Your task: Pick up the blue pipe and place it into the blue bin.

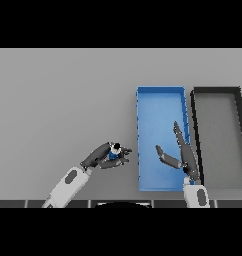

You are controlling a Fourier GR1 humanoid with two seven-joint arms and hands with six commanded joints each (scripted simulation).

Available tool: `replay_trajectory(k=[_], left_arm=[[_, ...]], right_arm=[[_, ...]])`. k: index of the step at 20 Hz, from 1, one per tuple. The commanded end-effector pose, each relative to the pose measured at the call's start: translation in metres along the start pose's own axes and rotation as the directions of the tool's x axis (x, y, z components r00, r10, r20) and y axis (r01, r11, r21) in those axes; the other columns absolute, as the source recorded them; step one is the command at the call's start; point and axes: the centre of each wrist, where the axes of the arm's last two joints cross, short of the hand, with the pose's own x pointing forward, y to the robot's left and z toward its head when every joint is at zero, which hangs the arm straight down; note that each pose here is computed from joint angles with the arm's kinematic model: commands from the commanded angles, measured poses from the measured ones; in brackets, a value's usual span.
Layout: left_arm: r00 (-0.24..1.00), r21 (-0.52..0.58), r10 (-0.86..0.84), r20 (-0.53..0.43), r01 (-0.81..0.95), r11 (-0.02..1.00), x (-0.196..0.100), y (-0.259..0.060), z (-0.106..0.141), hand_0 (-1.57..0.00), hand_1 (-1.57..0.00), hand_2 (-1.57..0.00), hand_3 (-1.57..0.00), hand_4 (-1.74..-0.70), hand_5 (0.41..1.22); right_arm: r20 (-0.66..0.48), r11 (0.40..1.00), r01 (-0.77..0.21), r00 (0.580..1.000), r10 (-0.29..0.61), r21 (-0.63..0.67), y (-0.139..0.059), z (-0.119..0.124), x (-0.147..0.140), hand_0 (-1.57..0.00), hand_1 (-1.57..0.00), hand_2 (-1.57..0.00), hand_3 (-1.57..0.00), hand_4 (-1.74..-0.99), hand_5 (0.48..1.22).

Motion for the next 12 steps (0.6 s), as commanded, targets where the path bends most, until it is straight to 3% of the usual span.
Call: replay_trajectory(k=[1, 7, 12], left_arm=[[1.000, 0.017, -0.004, 0.014, 0.003, 1.000, 0.006, 0.002, -0.002, -1.43, -1.45, -1.46, -1.38, -1.69, 1.172], [0.986, 0.004, 0.020, 0.163, -0.021, 1.000, 0.047, -0.011, -0.013, -1.53, -1.54, -1.54, -1.46, -1.73, 1.208], [0.988, -0.028, 0.003, 0.157, 0.001, 1.000, 0.073, -0.011, -0.015, -1.56, -1.56, -1.56, -1.49, -1.74, 1.217]], right_arm=[[0.003, 1.000, -0.008, 1.000, 0.008, -0.002, 0.000, -0.001, 0.001, 0.00, 0.00, 0.00, 0.00, -1.189, 0.601], [0.004, 0.999, -0.033, 0.999, 0.033, -0.014, -0.003, 0.000, -0.001, 0.00, 0.00, 0.00, 0.00, -1.172, 0.603], [0.013, 0.999, -0.043, 0.999, 0.043, -0.012, -0.007, 0.003, -0.004, 0.00, 0.00, 0.00, 0.00, -1.141, 0.603]])
